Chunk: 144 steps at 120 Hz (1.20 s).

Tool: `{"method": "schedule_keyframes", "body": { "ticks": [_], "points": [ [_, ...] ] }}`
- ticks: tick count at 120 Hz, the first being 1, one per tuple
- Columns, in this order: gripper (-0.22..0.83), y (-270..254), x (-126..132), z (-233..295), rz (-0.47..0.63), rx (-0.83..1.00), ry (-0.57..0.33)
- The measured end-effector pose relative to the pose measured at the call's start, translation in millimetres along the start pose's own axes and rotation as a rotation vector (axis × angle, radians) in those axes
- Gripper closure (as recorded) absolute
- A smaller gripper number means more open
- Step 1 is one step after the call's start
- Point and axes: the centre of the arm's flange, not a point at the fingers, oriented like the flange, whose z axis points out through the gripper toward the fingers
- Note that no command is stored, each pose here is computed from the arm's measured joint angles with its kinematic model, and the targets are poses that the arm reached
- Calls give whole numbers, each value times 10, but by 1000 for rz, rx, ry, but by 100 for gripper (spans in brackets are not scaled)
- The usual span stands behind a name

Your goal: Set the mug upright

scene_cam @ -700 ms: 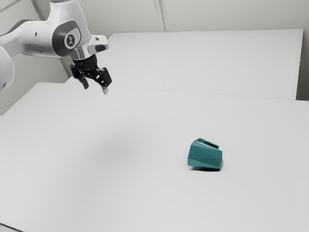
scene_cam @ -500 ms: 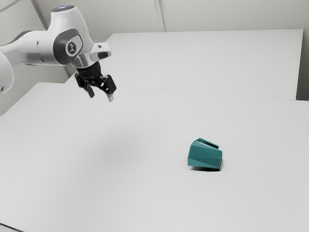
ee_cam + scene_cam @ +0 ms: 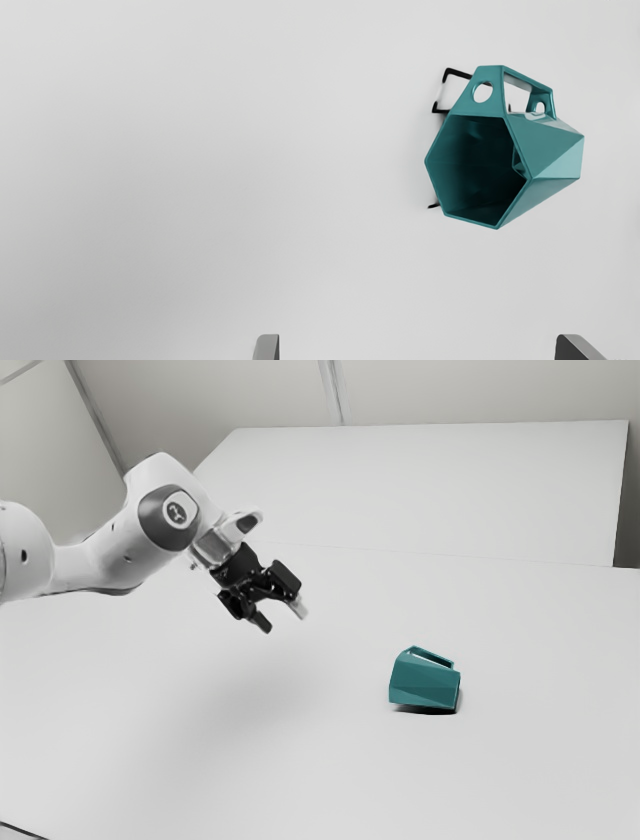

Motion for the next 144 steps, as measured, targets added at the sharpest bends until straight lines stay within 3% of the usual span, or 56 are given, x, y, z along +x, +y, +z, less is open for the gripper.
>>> {"method": "schedule_keyframes", "body": {
  "ticks": [27,44,100,144],
  "points": [
    [0,213,28,378,20,-147,-17],
    [0,396,-93,699,47,-210,-55],
    [0,439,-78,1400,70,-327,-79],
    [0,559,308,1688,180,-331,-52]
  ]
}}
